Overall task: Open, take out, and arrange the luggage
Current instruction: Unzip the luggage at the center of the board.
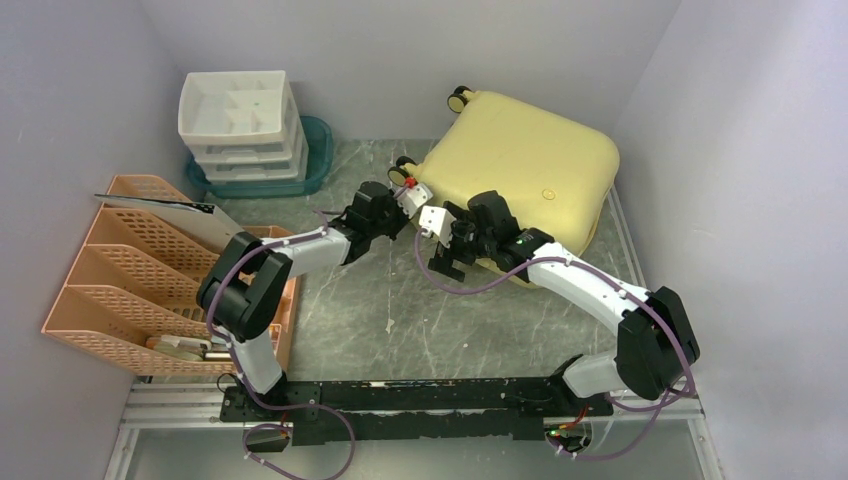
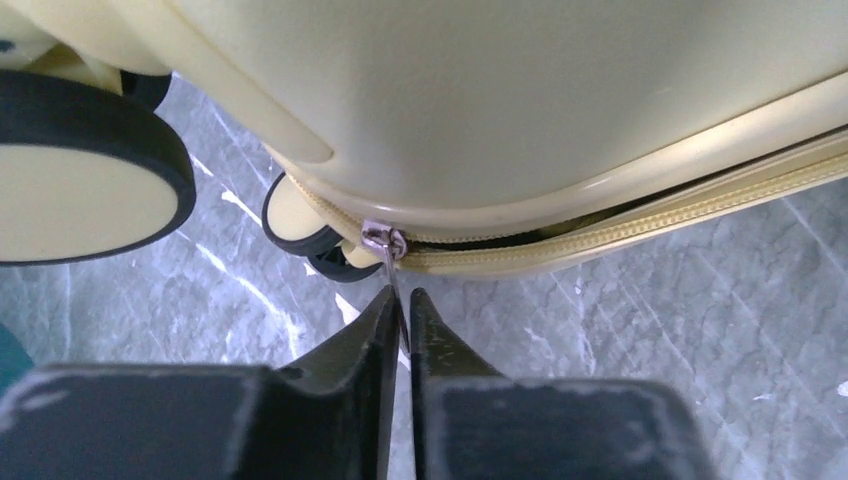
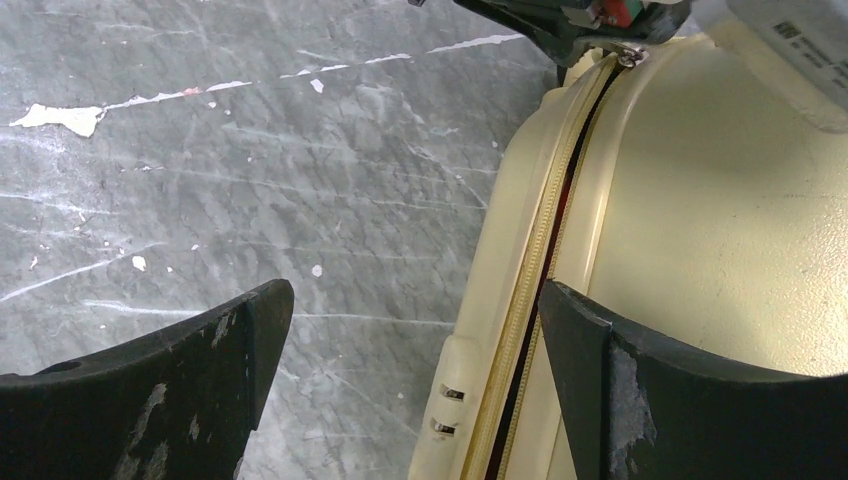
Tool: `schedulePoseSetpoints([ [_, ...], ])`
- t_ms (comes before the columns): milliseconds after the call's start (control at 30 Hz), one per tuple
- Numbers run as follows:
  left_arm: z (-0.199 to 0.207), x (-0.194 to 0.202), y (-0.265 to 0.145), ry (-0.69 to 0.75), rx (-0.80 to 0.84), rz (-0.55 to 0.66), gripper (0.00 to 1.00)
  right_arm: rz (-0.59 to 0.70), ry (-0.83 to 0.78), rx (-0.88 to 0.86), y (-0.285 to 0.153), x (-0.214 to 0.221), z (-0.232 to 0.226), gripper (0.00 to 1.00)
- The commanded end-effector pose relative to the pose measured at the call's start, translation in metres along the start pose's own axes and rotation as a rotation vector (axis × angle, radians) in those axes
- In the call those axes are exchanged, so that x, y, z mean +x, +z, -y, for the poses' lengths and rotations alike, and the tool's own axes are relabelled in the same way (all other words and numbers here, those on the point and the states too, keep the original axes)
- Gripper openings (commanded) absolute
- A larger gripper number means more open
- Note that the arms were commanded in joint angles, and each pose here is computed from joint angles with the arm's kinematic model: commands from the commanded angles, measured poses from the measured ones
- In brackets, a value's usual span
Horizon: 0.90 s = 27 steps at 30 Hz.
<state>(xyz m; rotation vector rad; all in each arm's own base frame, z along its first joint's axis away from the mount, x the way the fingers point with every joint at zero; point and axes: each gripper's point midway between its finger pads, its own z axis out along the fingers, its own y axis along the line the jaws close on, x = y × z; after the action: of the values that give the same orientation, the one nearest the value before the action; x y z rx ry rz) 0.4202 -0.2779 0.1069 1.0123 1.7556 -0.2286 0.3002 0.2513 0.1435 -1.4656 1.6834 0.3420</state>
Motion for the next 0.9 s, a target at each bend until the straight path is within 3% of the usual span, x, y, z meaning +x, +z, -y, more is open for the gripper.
schedulePoseSetpoints([
  [0,-0.003,-0.017,0.004,-0.006,-0.014,0.066,0.07,-0.048,0.03,0.043,-0.002,0.017,0.012,1.0],
  [467,0.01,-0.029,-0.016,-0.089,0.126,0.102,0.05,-0.065,-0.011,-0.026,-0.007,0.021,0.007,1.0],
  [867,0.011,-0.013,-0.028,-0.201,0.234,0.121,0.05,0.011,-0.04,-0.062,-0.006,0.012,0.02,1.0],
])
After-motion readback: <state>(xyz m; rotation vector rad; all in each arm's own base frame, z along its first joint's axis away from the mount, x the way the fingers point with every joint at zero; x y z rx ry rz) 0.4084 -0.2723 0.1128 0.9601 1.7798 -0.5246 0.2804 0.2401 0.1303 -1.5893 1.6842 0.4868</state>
